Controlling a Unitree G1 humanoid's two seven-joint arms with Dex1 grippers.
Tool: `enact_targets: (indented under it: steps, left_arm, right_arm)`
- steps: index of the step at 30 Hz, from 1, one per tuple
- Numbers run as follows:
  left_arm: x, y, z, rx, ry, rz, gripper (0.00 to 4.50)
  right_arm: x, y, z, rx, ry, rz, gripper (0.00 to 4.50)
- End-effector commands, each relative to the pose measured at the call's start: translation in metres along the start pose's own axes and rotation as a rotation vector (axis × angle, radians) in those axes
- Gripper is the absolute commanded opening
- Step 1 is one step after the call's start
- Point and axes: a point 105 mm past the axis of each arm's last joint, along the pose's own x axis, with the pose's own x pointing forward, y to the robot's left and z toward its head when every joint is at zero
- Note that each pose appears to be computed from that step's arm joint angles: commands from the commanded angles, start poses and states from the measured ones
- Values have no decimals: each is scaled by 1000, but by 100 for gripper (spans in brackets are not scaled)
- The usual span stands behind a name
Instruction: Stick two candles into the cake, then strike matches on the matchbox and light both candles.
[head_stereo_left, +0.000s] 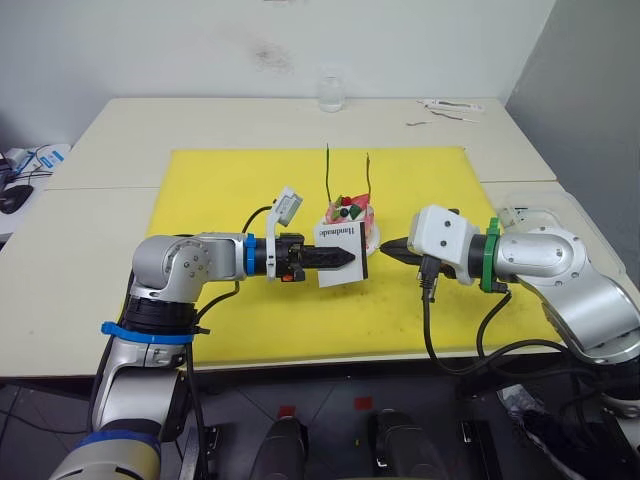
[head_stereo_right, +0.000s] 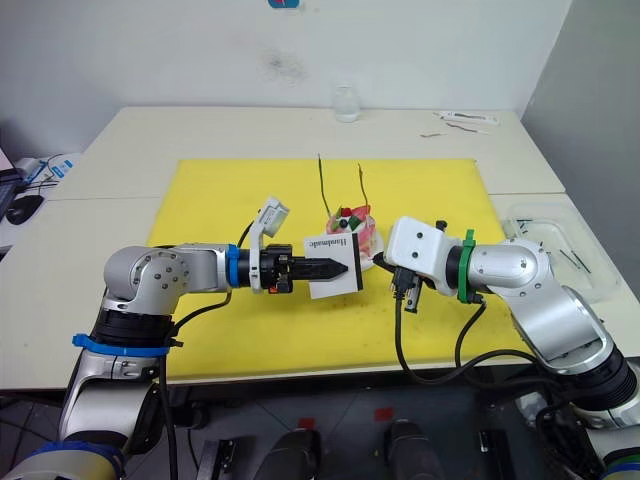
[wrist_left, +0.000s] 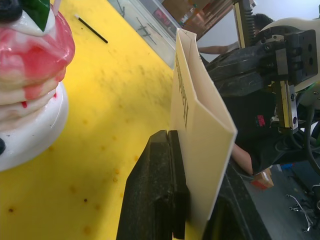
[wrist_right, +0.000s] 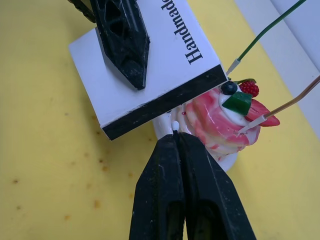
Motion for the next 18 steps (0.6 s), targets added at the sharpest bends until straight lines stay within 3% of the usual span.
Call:
enact_targets:
  steps: [1,18]
  left_arm:
    - [4,-8,11,53,-18,-29,48]
    - [5,-13,13,53,-18,-54,48]
  right_arm:
    - [0,-5,14,-50,-32,-12,6]
    - [10,-4,15,-61,-32,2,6]
